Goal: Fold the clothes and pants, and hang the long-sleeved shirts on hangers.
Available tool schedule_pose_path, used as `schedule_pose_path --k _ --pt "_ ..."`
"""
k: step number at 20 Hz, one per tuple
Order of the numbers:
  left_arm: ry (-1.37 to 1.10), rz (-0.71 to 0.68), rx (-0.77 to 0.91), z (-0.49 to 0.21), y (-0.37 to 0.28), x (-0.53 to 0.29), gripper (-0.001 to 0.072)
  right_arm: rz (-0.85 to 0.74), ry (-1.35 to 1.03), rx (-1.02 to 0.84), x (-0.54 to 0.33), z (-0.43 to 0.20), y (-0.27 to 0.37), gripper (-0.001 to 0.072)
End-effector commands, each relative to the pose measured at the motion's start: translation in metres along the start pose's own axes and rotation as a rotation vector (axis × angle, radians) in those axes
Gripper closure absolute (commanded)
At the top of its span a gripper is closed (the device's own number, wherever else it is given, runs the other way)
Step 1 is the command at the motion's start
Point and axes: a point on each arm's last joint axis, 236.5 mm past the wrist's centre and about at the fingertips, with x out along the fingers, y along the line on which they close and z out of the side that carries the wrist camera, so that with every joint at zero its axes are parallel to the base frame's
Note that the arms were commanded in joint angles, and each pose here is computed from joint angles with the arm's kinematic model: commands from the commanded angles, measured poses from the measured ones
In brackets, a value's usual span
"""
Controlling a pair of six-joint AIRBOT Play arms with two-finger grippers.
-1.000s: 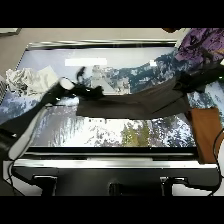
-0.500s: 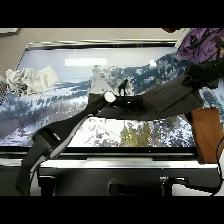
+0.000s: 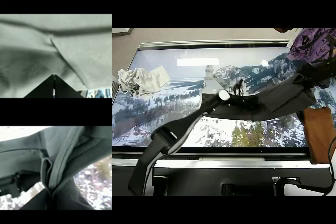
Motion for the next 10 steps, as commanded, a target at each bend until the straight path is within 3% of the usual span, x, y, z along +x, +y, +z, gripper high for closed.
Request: schedule_pose_path --k 1,6,10 --pt "0.017 0.149 0.085 0.029 0.028 -0.067 0.0692 0.056 -0.004 -0.005 0.003 -0.001 0.023 0.0688" --pt "-0.077 0.571 0.118 0.080 0.083 -0.249 0.0691 0.084 -0.007 -0.040 0.035 -0.012 0.091 0.0688" --pt "-0.192 0.686 0.064 0.095 0.089 -0.367 0.0690 0.143 0.031 -0.052 0.070 -0.036 0.157 0.0688"
